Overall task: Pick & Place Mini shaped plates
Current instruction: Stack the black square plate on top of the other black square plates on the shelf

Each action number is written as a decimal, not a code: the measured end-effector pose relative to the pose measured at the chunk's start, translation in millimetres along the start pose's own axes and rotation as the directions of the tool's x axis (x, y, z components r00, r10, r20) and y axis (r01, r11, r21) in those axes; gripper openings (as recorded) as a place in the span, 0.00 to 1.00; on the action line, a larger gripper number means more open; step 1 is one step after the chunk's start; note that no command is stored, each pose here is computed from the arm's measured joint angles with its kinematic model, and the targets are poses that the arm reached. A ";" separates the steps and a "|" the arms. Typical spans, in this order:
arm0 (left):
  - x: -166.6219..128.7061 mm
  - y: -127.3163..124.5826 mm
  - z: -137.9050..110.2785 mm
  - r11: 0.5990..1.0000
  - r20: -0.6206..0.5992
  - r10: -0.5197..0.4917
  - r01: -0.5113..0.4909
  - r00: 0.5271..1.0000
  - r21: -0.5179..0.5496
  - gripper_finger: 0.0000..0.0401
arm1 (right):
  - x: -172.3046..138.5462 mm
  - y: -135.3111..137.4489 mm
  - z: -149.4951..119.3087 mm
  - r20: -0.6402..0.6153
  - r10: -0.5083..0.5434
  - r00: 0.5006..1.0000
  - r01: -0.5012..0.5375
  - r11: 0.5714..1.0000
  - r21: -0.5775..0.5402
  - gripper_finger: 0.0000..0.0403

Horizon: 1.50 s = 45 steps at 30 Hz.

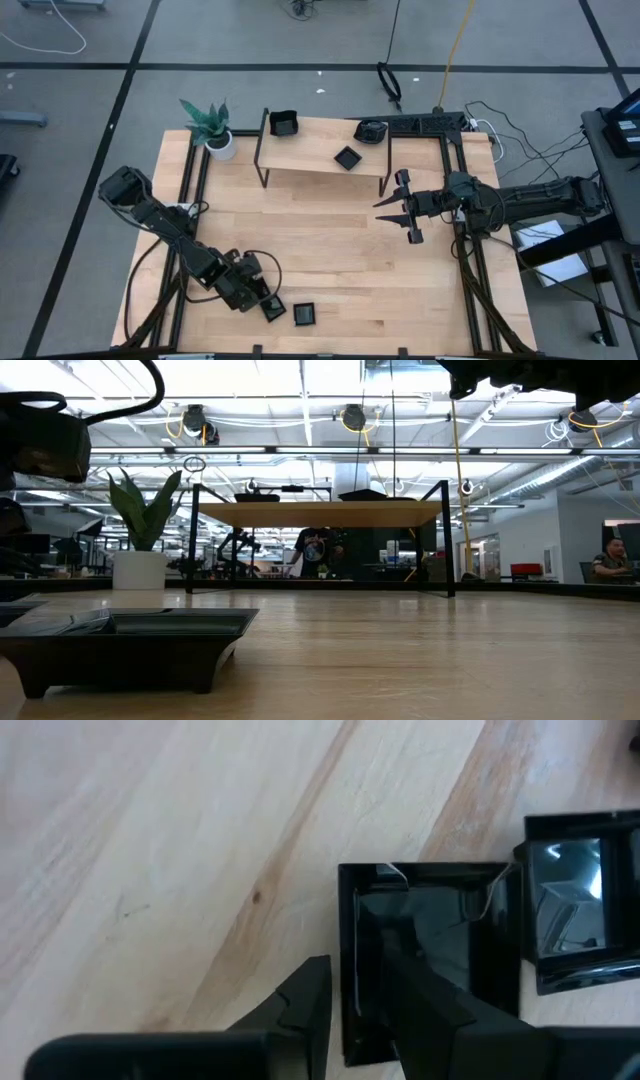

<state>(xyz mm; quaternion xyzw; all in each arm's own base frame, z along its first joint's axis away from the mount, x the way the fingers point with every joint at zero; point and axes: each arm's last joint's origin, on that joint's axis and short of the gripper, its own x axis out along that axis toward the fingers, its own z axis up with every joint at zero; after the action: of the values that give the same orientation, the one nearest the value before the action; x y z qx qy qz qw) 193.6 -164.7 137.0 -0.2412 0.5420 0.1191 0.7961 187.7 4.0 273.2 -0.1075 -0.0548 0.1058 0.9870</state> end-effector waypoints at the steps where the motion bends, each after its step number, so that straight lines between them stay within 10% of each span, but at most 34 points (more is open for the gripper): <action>1: -1.0 -0.1 0.8 1.000 0.010 -0.003 0.003 1.000 -0.002 0.23 | 0.0 0.0 0.0 0.000 0.000 1.000 0.000 1.000 0.000 0.30; 45: -1.1 1.3 3.0 1.000 0.017 0.007 -0.006 1.000 -0.023 0.16 | 0.0 -0.1 0.2 0.000 0.000 1.000 0.000 1.000 0.003 0.30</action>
<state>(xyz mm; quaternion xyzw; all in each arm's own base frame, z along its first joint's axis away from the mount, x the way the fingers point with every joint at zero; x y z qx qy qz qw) 195.0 -162.0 138.6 -0.2477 0.5346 0.1300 0.7975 187.8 4.0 273.4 -0.1060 -0.0546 0.1058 0.9872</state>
